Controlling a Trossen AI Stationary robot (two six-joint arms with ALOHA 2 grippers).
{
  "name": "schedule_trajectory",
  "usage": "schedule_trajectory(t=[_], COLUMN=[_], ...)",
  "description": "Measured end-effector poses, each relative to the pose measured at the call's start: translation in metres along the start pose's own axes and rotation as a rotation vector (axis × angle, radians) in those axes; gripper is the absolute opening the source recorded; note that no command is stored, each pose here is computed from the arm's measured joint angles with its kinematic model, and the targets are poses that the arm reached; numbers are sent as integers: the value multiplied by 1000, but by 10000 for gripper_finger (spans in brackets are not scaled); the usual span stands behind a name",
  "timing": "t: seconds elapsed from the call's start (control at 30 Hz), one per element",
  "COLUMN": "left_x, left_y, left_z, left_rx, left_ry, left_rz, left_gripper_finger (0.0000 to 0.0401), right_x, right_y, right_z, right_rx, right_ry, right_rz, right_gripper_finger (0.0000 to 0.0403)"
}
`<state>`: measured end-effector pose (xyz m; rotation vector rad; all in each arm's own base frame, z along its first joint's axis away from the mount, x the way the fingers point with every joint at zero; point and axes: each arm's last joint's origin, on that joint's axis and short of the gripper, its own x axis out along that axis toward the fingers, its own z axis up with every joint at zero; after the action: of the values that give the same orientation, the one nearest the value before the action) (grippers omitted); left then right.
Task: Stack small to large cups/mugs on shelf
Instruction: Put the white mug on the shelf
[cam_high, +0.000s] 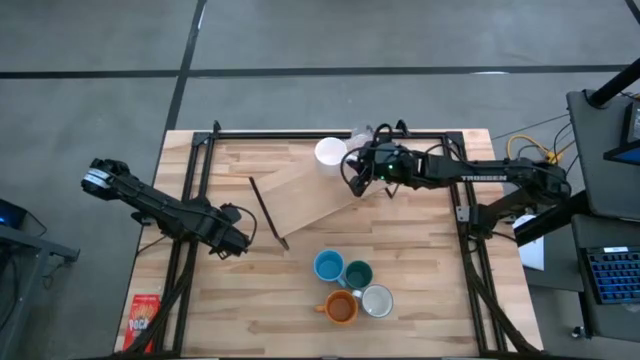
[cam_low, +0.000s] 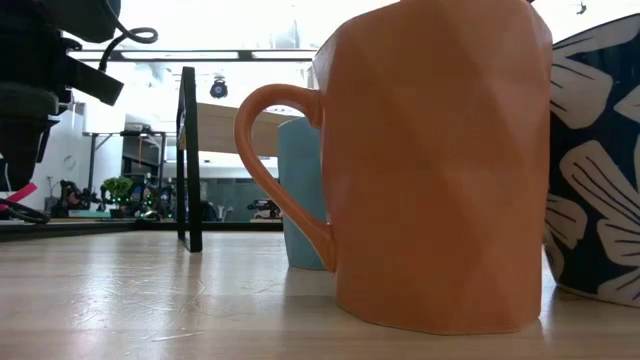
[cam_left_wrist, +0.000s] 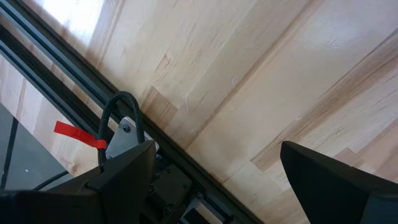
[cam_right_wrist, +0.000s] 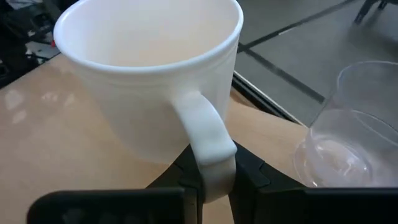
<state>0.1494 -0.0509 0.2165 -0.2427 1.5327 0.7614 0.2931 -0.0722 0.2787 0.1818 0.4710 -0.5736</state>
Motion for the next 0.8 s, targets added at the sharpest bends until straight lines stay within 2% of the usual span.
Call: schedule_trajectory(t=[0.17, 0.8], left_x=[0, 0], left_y=[0, 0], left_z=[0, 0], left_rx=[0, -2], left_ry=[0, -3], left_rz=[0, 2], left_gripper_finger=[331, 331], right_x=[-1, 2], right_y=[-6, -10], right_z=[-5, -27], right_rx=[33, 80], right_ry=[-16, -59], right_rz=[-116, -120], right_gripper_finger=[37, 35])
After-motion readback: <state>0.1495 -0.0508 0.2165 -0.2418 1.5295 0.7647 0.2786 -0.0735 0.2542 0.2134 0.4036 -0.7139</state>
